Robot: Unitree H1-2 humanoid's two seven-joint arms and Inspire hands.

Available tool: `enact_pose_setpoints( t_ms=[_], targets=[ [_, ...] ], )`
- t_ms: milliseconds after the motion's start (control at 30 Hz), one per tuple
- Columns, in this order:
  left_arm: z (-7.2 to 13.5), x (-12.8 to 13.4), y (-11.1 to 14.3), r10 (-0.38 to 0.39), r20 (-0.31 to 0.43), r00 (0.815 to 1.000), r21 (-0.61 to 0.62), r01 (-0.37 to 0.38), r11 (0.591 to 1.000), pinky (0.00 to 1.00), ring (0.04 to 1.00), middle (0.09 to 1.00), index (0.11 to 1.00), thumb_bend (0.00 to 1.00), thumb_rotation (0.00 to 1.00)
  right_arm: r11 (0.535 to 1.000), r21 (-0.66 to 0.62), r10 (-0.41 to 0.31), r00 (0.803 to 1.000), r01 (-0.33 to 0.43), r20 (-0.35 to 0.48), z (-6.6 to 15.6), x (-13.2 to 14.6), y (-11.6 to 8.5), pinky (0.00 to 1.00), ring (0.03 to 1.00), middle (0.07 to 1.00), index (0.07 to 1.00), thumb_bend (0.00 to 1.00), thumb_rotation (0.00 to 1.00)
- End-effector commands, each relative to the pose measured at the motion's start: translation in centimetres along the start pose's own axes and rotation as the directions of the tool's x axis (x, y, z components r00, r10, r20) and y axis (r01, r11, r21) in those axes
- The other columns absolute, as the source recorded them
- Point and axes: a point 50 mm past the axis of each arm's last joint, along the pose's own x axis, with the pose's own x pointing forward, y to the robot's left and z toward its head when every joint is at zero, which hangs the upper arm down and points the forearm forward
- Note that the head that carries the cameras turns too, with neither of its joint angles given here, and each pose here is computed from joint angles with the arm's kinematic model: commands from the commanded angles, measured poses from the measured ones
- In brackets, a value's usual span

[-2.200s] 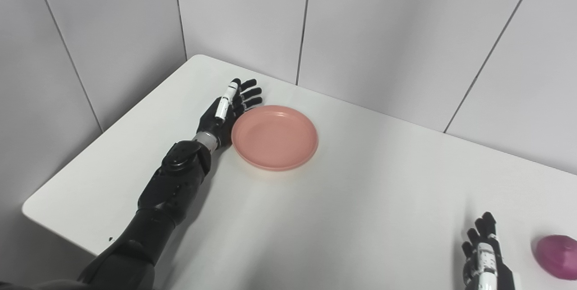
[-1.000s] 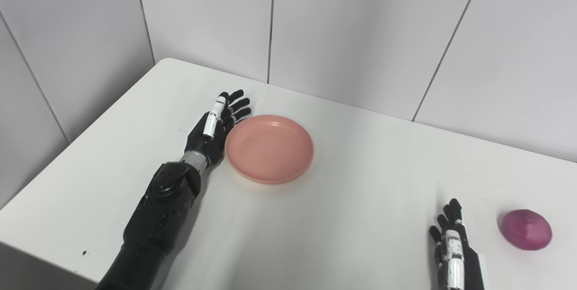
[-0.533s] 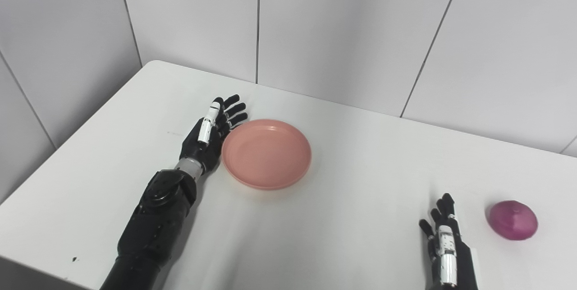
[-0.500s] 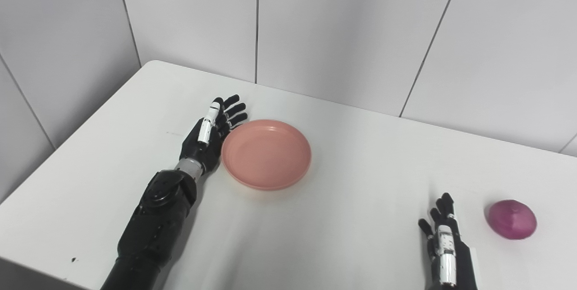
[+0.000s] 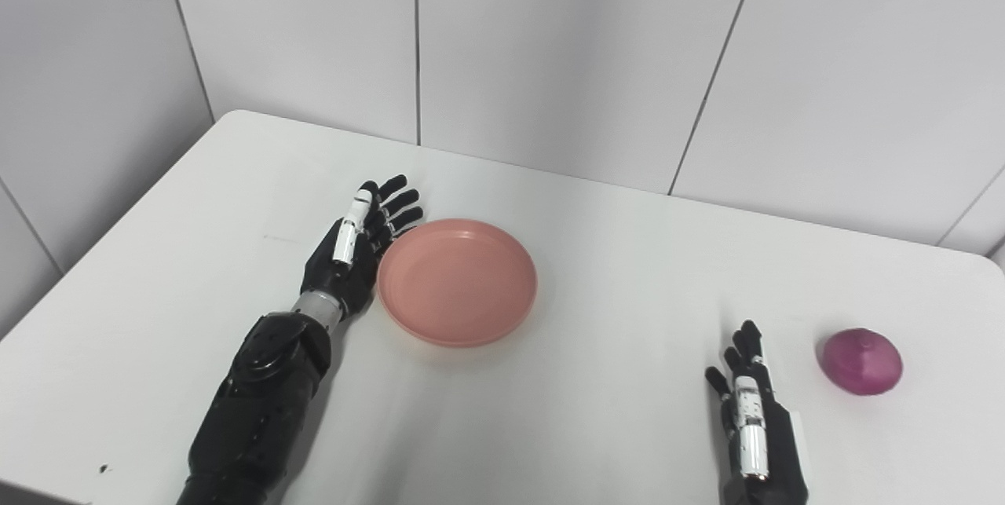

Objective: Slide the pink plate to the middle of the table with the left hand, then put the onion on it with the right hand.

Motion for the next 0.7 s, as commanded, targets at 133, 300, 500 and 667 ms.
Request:
enact_pose_setpoints(
  t_ms=[133,300,500,667],
  targets=[
    [-0.3,0.1,-1.0,-0.027,-0.006,1.000,0.009,0.027,1.000,0.88,0.878,0.880,0.861,0.36,1.00,1.000,0.010,0.007,1.000,-0.007,0.007,0.1,0.5,0.7,1.00,1.000,1.000,1.000,0.10,1.00],
    [-0.8,-0.4,-1.4,-0.037,-0.018,0.999,0.005,0.037,0.999,0.86,0.865,0.871,0.853,0.36,1.00,1.000,0.012,0.005,1.000,-0.005,0.003,0.1,0.5,0.9,1.00,1.000,1.000,1.000,0.12,1.00],
    [-1.4,-0.7,-1.6,-0.071,-0.019,0.997,0.015,0.071,0.997,0.85,0.865,0.872,0.861,0.39,1.00,1.000,0.007,0.005,1.000,-0.005,-0.002,-0.1,0.7,1.2,1.00,1.000,1.000,1.000,0.14,1.00],
    [-1.6,-0.9,-2.0,-0.085,-0.022,0.996,0.019,0.085,0.996,0.86,0.884,0.890,0.872,0.40,1.00,1.000,0.004,-0.007,1.000,0.007,-0.003,-0.2,0.7,1.5,1.00,1.000,1.000,1.000,0.15,1.00]
  ],
)
